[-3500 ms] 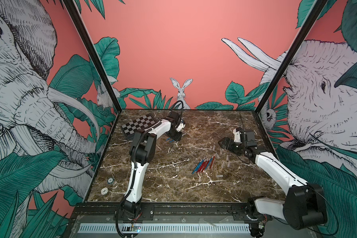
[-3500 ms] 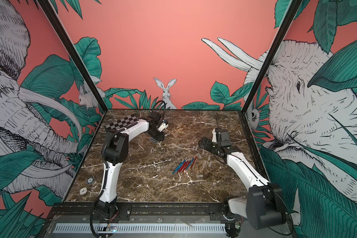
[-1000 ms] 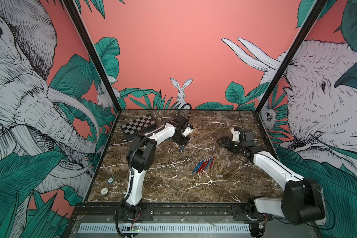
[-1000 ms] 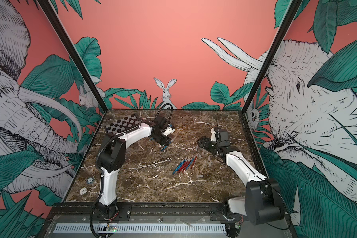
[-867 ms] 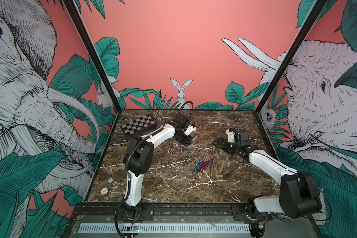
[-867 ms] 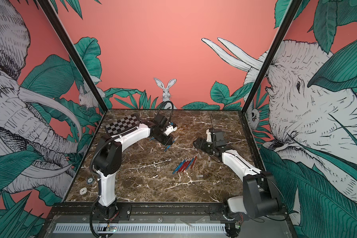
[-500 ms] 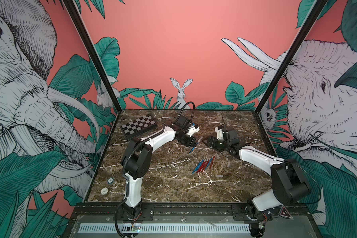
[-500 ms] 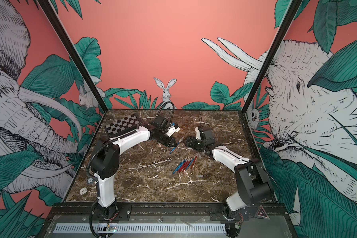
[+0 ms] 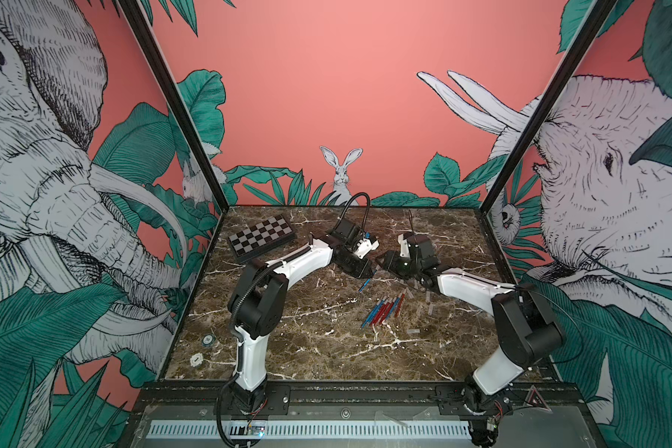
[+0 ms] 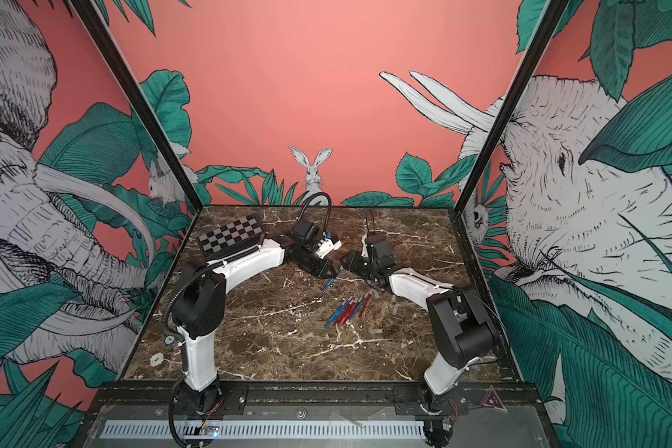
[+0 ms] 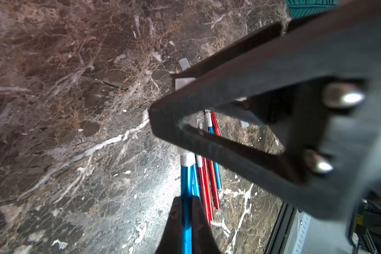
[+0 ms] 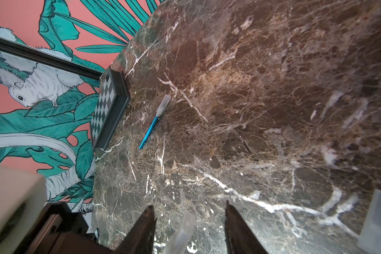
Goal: Remove protective caps from carving knives
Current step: Remove the protective sleeve from the carving knife.
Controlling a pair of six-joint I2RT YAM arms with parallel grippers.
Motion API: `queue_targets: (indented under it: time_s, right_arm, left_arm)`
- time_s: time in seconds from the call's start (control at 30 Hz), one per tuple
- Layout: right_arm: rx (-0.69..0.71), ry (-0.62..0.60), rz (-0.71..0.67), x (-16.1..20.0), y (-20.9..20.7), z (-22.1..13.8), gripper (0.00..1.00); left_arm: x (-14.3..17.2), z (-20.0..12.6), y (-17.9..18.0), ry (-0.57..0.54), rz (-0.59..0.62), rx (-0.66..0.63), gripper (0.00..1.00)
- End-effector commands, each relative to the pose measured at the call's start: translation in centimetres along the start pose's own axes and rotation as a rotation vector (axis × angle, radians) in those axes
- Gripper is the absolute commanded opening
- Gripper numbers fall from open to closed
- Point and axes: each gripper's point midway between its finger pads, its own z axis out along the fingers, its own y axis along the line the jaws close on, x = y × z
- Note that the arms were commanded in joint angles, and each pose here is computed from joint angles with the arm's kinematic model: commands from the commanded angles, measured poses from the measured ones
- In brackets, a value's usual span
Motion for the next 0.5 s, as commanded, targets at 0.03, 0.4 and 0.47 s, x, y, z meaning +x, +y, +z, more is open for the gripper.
queue_targets:
  time_s: [0.03, 0.4, 0.47]
  right_arm:
    - [-0.048, -0.050, 0.009, -1.5, 1.5, 0.2, 0.42]
    - [-0.050, -0.057, 0.028, -1.7, 1.5, 0.7, 0.17]
    - [-0.048, -0.067, 0.032, -2.0, 1.5, 0.6, 0.14]
  left_arm:
    - [-0.8, -1.8, -1.8, -0.045, 0.029, 0.021, 0.08]
    - [-0.3, -0.9, -1.4, -0.017, 0.034, 0.019, 0.08]
    - [-0.1, -0.8, -1.3, -0.009, 0.034, 0.012, 0.06]
